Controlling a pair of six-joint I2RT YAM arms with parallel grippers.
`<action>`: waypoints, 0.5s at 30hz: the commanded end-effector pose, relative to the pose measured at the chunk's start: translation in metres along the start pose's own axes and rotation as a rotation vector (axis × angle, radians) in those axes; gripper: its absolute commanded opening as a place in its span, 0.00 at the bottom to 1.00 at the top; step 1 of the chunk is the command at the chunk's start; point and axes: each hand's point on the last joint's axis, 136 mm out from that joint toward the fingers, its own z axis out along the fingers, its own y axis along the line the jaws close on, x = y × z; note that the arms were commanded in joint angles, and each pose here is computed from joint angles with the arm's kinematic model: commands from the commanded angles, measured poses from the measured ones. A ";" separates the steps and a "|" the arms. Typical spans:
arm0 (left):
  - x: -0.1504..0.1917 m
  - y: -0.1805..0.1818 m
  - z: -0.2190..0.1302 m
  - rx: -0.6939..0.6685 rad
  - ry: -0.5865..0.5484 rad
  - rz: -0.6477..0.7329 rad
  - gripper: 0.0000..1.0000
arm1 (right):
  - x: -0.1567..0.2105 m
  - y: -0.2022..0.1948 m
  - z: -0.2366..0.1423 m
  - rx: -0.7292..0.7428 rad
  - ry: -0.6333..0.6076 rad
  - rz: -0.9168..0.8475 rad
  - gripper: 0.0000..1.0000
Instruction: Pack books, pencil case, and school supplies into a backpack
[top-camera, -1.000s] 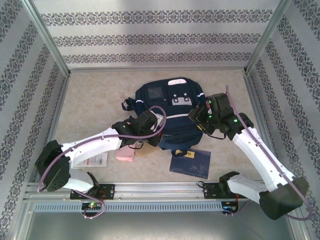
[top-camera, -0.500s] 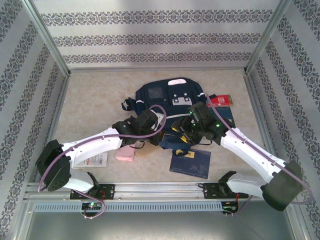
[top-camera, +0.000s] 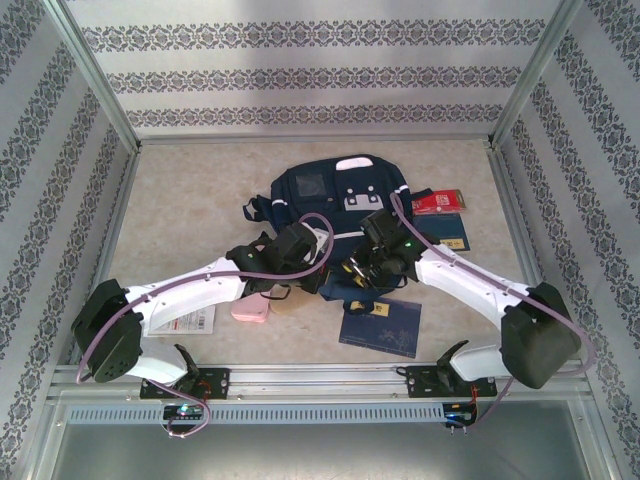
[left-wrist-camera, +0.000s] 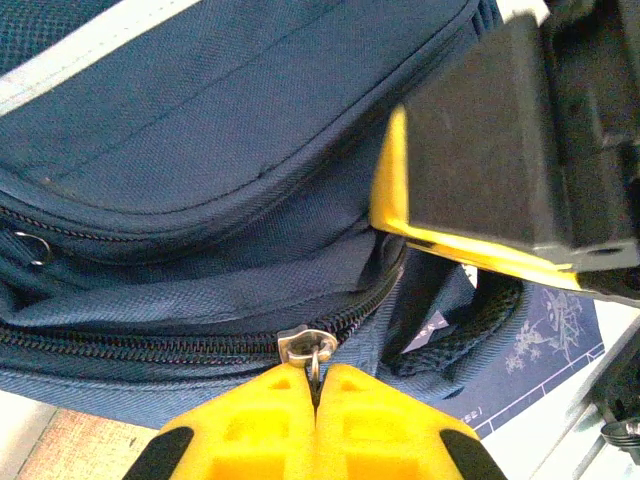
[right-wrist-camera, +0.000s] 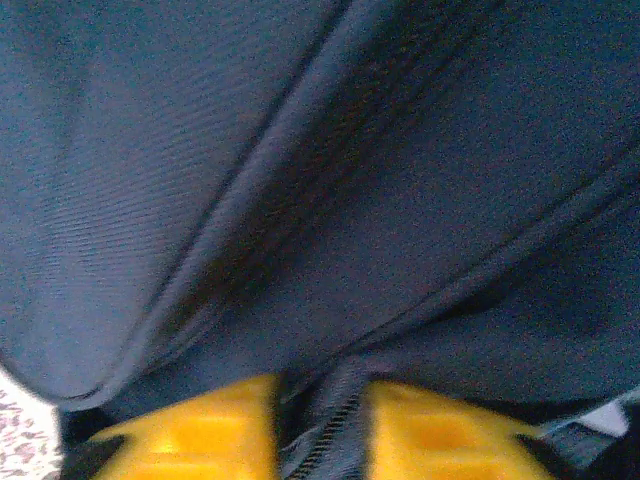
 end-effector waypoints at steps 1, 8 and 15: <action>-0.026 -0.023 -0.015 0.076 -0.114 0.032 0.00 | -0.020 0.017 -0.004 -0.043 -0.115 -0.028 0.07; -0.027 -0.010 -0.022 -0.002 -0.117 0.066 0.00 | -0.045 0.013 -0.033 -0.061 -0.220 -0.069 0.00; -0.035 0.018 -0.032 -0.075 -0.128 0.043 0.00 | -0.063 0.005 -0.061 -0.061 -0.276 -0.115 0.00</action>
